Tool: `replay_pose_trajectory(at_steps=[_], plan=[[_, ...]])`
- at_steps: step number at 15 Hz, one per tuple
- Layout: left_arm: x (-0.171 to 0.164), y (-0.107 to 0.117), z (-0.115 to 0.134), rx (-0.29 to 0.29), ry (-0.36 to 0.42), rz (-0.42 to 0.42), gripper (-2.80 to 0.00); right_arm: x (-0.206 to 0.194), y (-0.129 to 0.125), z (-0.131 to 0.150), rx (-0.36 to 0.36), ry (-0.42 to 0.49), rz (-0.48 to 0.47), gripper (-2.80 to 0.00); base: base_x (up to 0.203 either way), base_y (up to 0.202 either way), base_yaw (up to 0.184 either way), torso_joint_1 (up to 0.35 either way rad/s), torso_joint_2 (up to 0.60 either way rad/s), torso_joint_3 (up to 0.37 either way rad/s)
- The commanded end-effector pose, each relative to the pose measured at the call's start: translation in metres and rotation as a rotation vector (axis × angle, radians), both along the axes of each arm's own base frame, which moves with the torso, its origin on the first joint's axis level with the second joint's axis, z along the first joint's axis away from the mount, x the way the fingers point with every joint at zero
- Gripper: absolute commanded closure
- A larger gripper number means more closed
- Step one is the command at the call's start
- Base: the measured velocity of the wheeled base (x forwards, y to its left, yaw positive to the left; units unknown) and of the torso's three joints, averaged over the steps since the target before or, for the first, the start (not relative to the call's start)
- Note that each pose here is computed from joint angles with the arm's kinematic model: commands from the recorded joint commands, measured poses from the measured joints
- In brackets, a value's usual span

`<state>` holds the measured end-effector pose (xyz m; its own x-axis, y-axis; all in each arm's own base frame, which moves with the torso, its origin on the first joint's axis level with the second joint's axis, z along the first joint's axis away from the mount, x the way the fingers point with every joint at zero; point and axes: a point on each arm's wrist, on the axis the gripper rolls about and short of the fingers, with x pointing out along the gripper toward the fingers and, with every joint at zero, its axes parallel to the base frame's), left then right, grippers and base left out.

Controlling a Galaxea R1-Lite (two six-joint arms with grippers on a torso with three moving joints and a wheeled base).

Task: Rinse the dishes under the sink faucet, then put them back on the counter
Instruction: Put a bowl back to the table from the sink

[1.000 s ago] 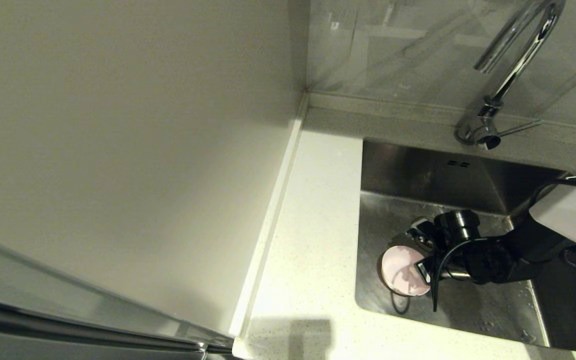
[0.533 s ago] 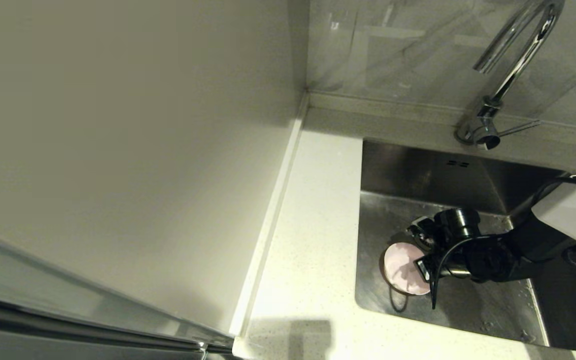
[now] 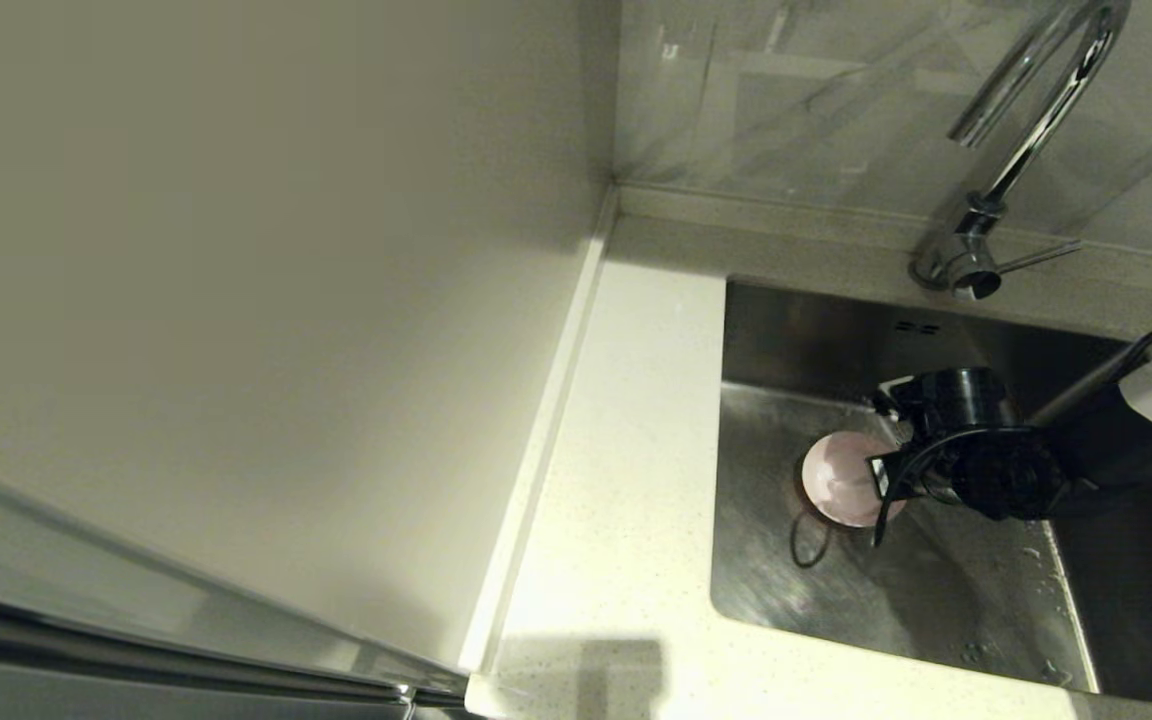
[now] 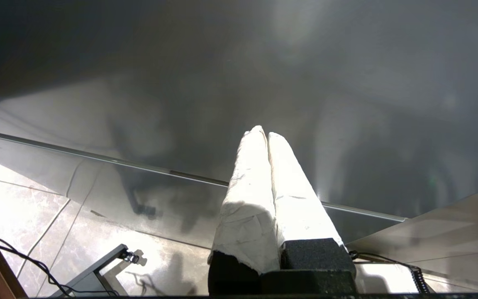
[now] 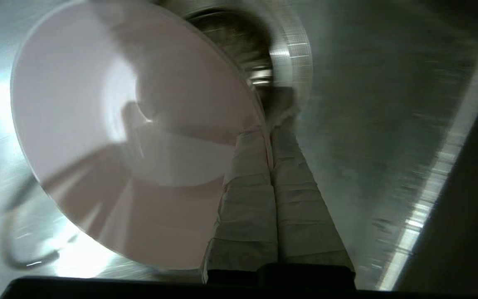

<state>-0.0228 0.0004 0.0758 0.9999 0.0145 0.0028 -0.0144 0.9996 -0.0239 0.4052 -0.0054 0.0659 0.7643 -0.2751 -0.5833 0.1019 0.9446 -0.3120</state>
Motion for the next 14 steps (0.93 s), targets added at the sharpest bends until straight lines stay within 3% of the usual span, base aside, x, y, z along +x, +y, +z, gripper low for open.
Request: replay_pose_trajectory(at_steps=[1,5,8,11,14], plan=[[0.0,0.0,0.0,-0.001,-0.003,0.001,0.0,-0.008,-0.018,0.026,-0.026,-0.065,-0.076,0.0,0.0,0.0,0.0,0.0,0.0,0.0],[0.0,0.0,0.0,-0.001,-0.003,0.0,0.0,-0.043,-0.079,0.082,-0.075,-0.189,-0.293,0.0,0.0,0.0,0.0,0.0,0.0,0.0],[0.0,0.0,0.0,-0.001,-0.003,0.001,0.0,-0.087,-0.134,0.125,-0.16,-0.31,-0.506,0.0,0.0,0.0,0.0,0.0,0.0,0.0],[0.0,0.0,0.0,-0.001,-0.003,0.002,0.0,-0.117,-0.157,0.178,-0.368,-0.669,-0.575,0.0,0.0,0.0,0.0,0.0,0.0,0.0],[0.0,0.0,0.0,-0.001,-0.003,-0.001,0.0,-0.156,-0.142,0.25,-0.601,-1.195,-0.539,0.0,0.0,0.0,0.0,0.0,0.0,0.0]])
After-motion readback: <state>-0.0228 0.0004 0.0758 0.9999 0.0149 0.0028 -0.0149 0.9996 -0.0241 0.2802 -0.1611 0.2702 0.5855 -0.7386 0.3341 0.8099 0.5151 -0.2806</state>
